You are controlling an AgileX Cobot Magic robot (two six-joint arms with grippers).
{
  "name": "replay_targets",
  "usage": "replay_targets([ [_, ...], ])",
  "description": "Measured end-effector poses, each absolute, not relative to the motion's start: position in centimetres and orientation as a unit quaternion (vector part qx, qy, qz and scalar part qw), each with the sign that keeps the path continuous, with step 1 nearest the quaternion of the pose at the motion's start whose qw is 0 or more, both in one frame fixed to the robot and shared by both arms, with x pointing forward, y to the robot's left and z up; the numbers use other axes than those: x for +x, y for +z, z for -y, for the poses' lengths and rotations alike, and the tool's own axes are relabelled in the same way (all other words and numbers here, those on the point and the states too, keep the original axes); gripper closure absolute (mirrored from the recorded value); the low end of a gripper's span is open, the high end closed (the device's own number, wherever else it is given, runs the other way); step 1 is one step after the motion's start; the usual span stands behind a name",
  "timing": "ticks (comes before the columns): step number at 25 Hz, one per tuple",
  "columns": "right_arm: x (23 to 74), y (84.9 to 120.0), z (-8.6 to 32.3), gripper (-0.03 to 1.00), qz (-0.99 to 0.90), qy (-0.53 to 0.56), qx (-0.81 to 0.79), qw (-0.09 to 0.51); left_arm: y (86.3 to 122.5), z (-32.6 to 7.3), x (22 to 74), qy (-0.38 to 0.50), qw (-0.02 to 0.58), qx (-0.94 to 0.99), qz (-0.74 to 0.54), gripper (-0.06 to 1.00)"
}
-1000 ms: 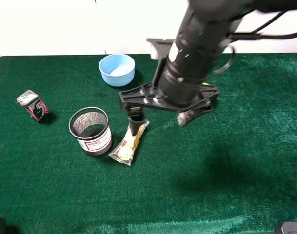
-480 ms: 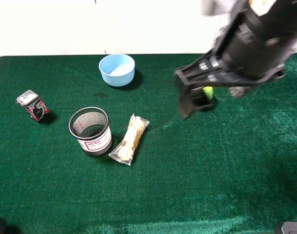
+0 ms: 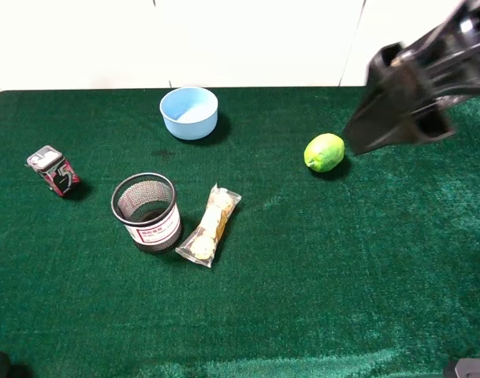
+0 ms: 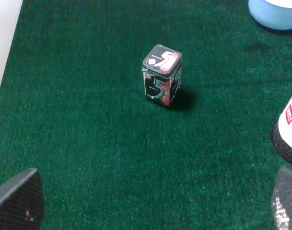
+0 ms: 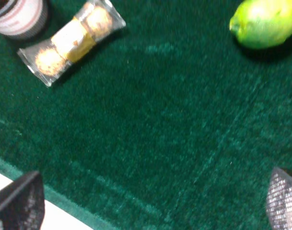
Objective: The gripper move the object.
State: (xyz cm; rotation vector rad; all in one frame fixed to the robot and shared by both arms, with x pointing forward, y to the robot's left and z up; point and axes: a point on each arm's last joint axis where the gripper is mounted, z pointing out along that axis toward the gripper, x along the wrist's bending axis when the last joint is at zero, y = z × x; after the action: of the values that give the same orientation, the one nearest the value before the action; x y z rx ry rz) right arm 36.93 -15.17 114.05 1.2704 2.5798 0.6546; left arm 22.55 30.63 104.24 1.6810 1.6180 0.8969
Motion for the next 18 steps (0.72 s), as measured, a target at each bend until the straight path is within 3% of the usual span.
replay_targets([
  [18, 32.4, 118.8, 23.5, 0.28, -0.806, 0.343, 0.439, 0.200, 104.2, -30.6, 22.5, 0.340, 0.316, 0.638, -0.614, -0.02],
])
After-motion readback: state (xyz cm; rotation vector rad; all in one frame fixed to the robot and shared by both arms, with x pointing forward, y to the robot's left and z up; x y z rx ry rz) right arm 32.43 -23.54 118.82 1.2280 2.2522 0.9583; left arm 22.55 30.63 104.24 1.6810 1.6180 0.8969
